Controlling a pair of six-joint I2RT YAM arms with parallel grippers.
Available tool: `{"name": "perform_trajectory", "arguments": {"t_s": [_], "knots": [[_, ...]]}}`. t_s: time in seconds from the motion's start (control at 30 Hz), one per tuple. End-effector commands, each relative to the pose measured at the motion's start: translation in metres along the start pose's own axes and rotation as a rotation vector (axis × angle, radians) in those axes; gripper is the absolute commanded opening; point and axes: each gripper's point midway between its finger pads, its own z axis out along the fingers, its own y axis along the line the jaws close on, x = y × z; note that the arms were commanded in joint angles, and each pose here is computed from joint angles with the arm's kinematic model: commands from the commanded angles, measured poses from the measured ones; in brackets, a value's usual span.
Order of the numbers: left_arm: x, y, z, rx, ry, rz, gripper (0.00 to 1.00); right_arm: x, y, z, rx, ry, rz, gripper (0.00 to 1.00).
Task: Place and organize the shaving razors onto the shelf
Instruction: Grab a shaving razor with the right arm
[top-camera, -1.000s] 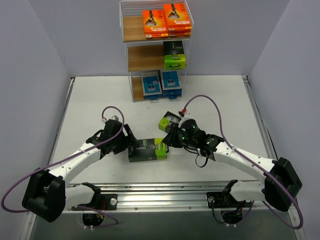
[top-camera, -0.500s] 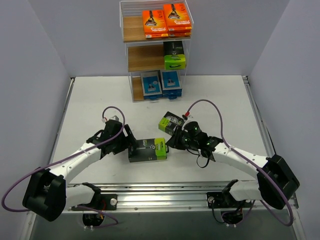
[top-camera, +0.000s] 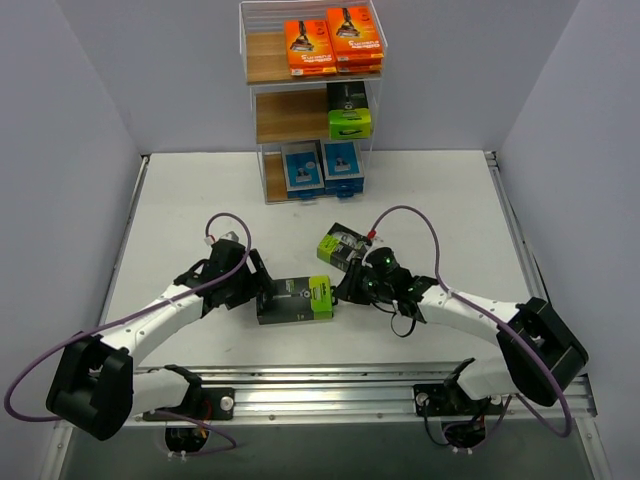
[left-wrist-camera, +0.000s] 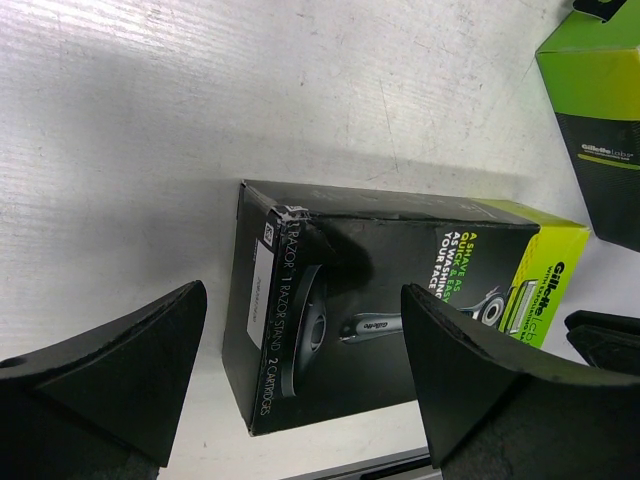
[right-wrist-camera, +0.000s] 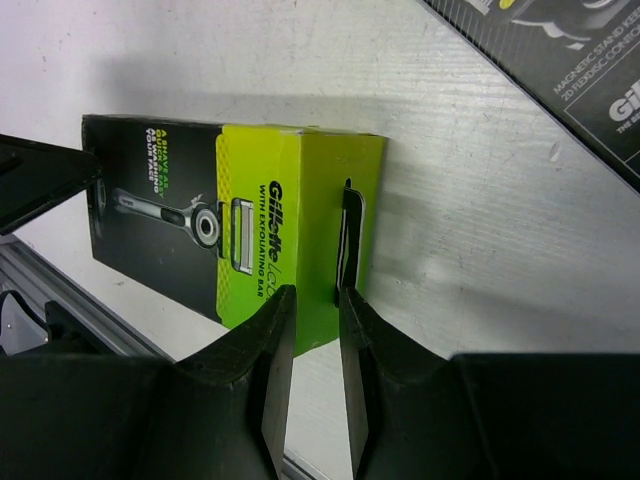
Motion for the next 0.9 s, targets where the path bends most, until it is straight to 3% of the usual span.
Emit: {"name": "perform_trajectory", "arguments": {"t_s": [0.0, 0.67, 0.83, 0.87], "knots": [[-0.008, -0.008, -0.001, 0.025, -0.027, 0.023, 0.88, 0.0, -0.002, 0.004, -0.014, -0.005, 0.007, 0.2], [-0.008, -0.008, 0.001, 0.026, -0.021, 0.03, 0.88, 0.007, -0.01, 0.025, -0.026, 0.025, 0.027, 0.19], [-0.008, -0.009, 0.0, 0.028, -0.02, 0.029, 0.88, 0.005, -0.005, 0.023, -0.044, 0.019, 0.029, 0.0], [-0.008, -0.009, 0.0, 0.028, -0.018, 0.027, 0.88, 0.004, -0.004, 0.023, -0.047, 0.018, 0.029, 0.0]]}}
